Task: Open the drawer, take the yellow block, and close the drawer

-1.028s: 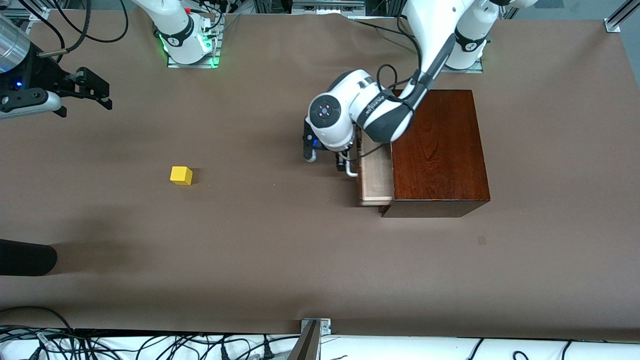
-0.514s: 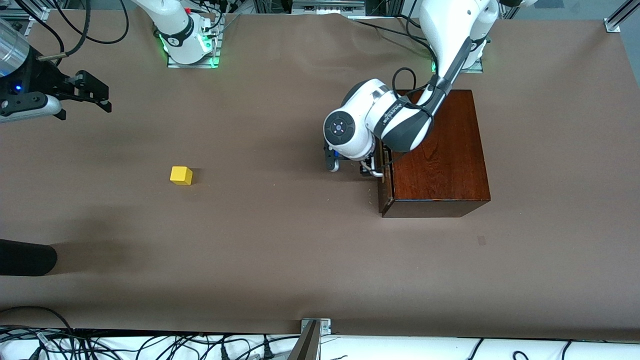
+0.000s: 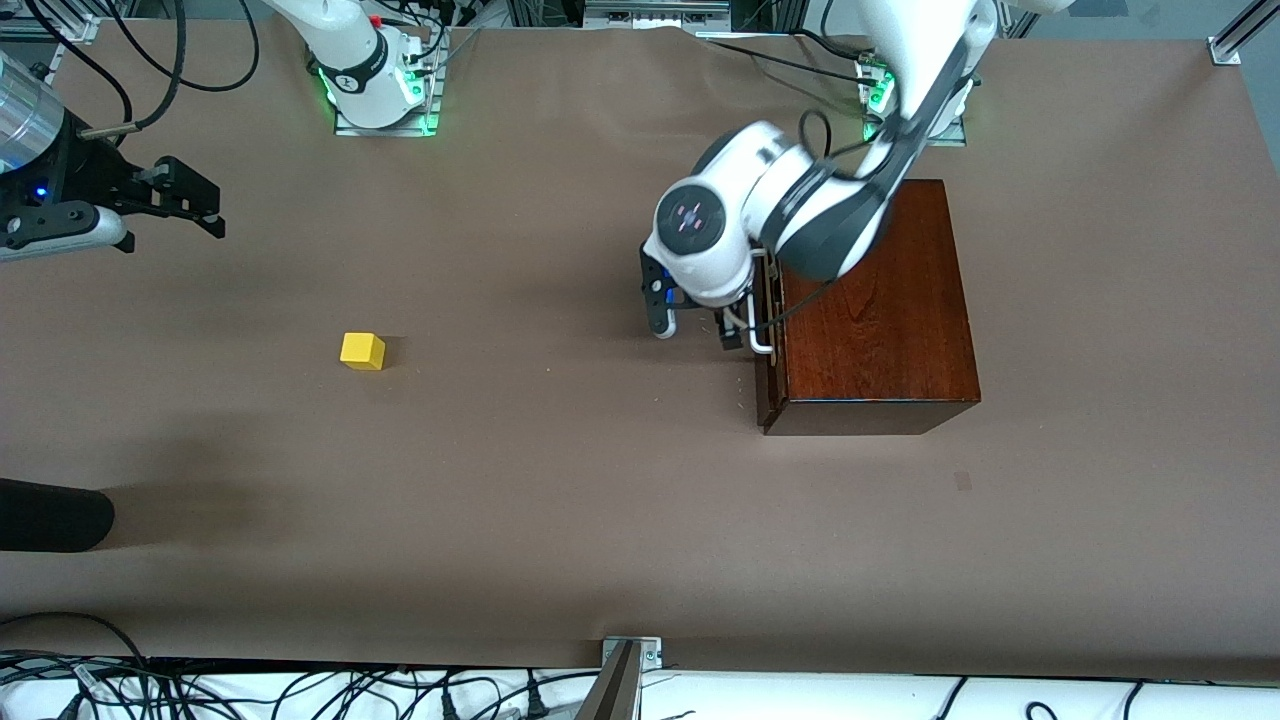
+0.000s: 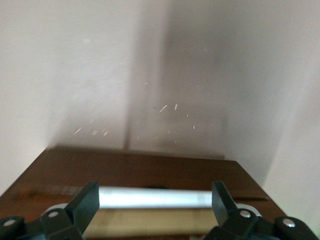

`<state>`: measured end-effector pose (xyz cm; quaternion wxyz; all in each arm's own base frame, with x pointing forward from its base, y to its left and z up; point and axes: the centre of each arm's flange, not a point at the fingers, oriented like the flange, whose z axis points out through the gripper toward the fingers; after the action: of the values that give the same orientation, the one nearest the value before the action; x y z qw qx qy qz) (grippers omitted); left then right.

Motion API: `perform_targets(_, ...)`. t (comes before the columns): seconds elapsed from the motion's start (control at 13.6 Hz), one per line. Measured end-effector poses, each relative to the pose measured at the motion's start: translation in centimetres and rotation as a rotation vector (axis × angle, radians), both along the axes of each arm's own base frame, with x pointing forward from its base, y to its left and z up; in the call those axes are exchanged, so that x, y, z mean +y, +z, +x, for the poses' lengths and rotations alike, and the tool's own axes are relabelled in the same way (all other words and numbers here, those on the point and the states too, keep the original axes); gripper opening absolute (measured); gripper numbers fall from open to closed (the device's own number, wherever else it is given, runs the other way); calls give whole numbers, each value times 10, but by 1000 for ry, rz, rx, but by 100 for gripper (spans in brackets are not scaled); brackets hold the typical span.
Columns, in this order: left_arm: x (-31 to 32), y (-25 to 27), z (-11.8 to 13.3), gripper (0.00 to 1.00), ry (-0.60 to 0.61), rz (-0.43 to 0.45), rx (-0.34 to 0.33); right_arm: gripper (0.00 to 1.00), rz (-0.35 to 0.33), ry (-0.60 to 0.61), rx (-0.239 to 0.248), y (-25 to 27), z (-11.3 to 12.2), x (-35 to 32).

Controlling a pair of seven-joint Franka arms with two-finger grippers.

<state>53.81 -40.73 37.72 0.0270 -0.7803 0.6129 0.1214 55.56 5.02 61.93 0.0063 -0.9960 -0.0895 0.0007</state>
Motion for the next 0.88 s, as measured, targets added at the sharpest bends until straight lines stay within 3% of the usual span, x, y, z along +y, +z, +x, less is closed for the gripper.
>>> perform_targets(0.22, 87, 94, 38, 100, 240, -39, -99, 100, 0, -2, -2, 0, 1, -1)
perform_targets(0.37, 151, 136, 57, 100, 368, -37, -126, 100, 0, -2, -1, 0, 1, -1)
perform_targets(0.51, 206, 157, 72, 100, 508, -22, -134, 100, 0, -2, -1, 0, 1, -1)
perform_targets(0.66, 255, 162, 83, 100, 738, 1, -151, 100, 0, -3, -1, 0, 1, -1)
perform_targets(0.88, 292, 178, 85, 100, 1097, -6, -261, 100, 0, -3, -1, 0, 1, -2)
